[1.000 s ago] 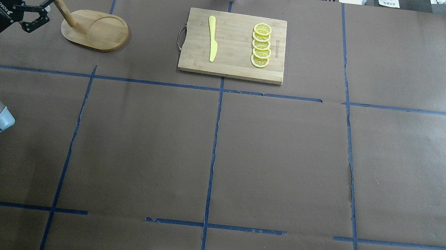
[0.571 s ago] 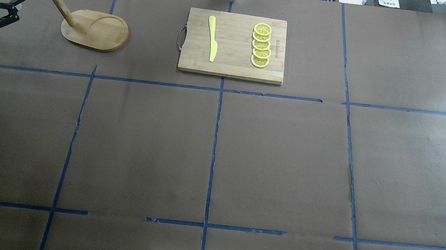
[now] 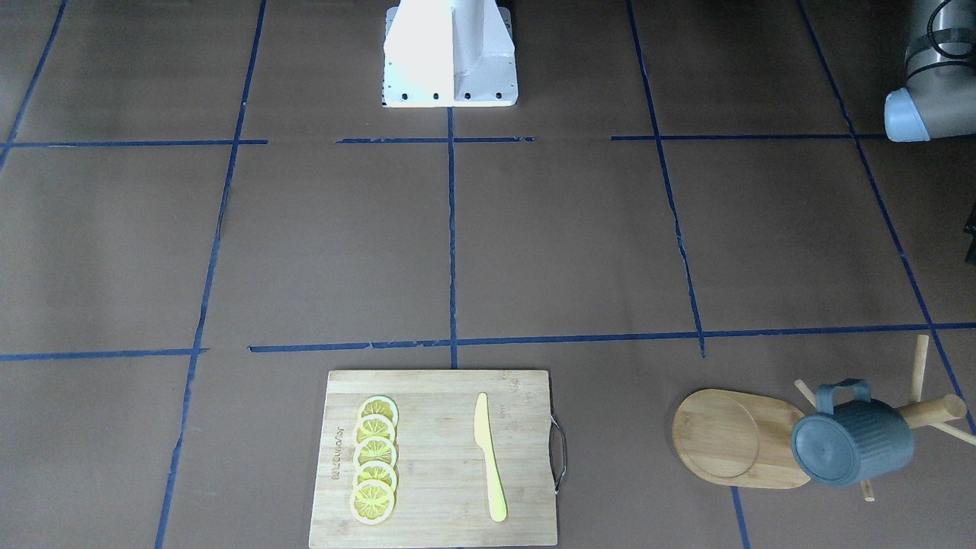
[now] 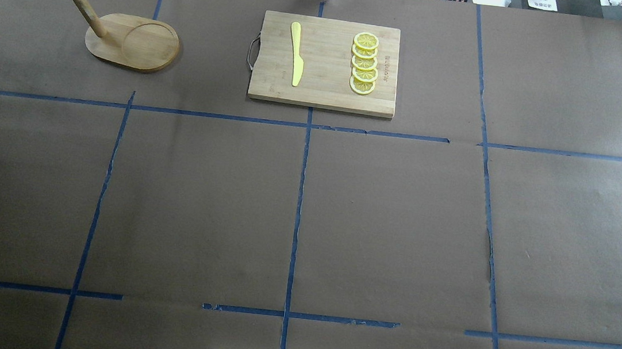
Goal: Hang cup on storage rack
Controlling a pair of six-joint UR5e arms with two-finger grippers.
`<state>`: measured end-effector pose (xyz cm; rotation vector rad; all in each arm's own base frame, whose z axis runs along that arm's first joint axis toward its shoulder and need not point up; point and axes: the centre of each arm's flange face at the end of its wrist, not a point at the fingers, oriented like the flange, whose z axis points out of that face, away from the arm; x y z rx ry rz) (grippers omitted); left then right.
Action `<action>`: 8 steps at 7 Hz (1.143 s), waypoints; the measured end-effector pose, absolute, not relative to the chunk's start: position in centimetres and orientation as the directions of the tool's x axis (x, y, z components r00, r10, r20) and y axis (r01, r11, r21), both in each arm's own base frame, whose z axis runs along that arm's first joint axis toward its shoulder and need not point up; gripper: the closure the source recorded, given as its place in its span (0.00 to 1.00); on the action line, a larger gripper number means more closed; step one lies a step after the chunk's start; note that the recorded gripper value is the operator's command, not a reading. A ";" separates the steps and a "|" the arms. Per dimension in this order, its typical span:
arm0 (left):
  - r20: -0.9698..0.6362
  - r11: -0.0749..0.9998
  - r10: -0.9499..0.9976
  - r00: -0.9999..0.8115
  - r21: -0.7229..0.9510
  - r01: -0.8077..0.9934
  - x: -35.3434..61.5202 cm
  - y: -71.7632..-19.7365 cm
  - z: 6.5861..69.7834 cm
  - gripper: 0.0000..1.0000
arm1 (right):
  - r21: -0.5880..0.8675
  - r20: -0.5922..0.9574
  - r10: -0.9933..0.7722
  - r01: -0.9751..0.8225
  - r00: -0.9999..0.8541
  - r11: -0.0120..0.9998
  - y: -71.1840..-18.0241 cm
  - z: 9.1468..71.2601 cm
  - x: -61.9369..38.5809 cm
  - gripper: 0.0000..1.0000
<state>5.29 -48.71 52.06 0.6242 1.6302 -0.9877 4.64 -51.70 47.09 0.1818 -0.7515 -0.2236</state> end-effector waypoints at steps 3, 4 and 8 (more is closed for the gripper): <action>-0.961 0.528 0.012 0.278 0.242 0.814 3.6 -45.5 58.3 0.00 | 0.236 0.642 -0.259 0.136 0.722 0.962 -51.7 47.3 4.8 0.00; -0.918 0.540 0.028 0.396 0.347 0.767 3.4 -45.4 59.3 0.00 | 0.233 0.642 -0.257 0.135 0.722 0.963 -51.7 47.5 4.8 0.00; -0.734 0.689 0.098 0.672 0.538 0.486 -1.5 -46.3 59.1 0.00 | 0.221 0.646 -0.244 0.128 0.724 0.967 -51.6 47.9 5.1 0.00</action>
